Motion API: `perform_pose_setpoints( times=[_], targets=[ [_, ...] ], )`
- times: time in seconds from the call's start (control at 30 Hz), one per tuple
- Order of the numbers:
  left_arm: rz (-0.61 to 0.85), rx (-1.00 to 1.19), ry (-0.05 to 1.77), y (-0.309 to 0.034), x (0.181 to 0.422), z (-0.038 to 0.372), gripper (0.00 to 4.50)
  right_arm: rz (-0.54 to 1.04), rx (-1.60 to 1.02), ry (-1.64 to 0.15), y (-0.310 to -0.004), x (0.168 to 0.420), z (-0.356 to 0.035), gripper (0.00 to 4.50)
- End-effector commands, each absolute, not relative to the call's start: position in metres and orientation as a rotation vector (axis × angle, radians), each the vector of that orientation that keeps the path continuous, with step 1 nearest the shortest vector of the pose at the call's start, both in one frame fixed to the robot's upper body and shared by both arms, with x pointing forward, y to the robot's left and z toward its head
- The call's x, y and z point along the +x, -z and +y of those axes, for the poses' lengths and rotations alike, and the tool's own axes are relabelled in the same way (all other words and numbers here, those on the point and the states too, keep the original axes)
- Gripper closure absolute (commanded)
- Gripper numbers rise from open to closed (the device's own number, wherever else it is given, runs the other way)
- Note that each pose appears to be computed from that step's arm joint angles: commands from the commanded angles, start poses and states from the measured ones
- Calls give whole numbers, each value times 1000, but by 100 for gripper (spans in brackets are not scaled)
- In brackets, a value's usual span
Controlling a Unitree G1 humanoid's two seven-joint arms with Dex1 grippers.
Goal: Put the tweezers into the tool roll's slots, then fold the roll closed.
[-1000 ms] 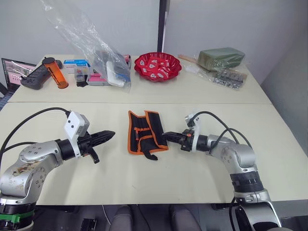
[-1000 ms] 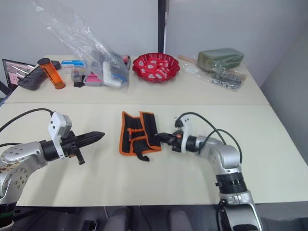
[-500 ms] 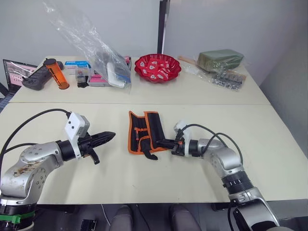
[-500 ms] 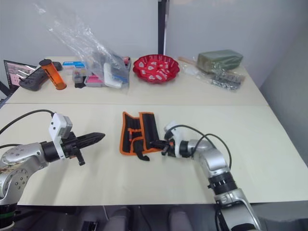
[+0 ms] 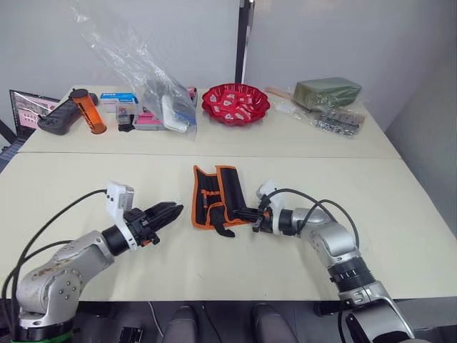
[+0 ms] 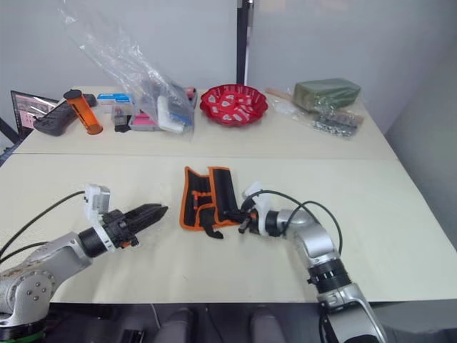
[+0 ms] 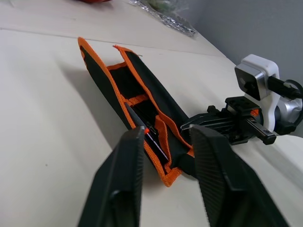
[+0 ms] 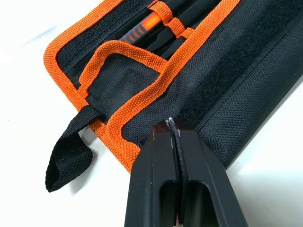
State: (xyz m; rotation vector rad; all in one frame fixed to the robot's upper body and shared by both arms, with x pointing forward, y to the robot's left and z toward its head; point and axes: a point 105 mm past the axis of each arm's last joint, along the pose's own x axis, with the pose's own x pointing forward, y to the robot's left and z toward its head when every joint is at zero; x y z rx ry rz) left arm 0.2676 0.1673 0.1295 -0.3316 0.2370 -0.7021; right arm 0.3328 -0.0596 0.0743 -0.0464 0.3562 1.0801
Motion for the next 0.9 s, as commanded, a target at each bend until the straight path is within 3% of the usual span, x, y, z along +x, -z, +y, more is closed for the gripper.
perform_pose_setpoints(
  times=[0.03,0.33,0.6,0.9],
  targets=[
    [222,-350,665,-129,271,160,204,489,-65,-1029,-43,328,-68,450],
    [320,-369,625,-104,277,147,204,486,-57,-1024,-44,327,-69,450],
    [338,-295,631,-100,283,144,447,410,-39,-1019,-63,330,-69,450],
    [354,-89,708,-112,307,162,447,309,-58,-1117,-96,324,-56,450]
  ],
)
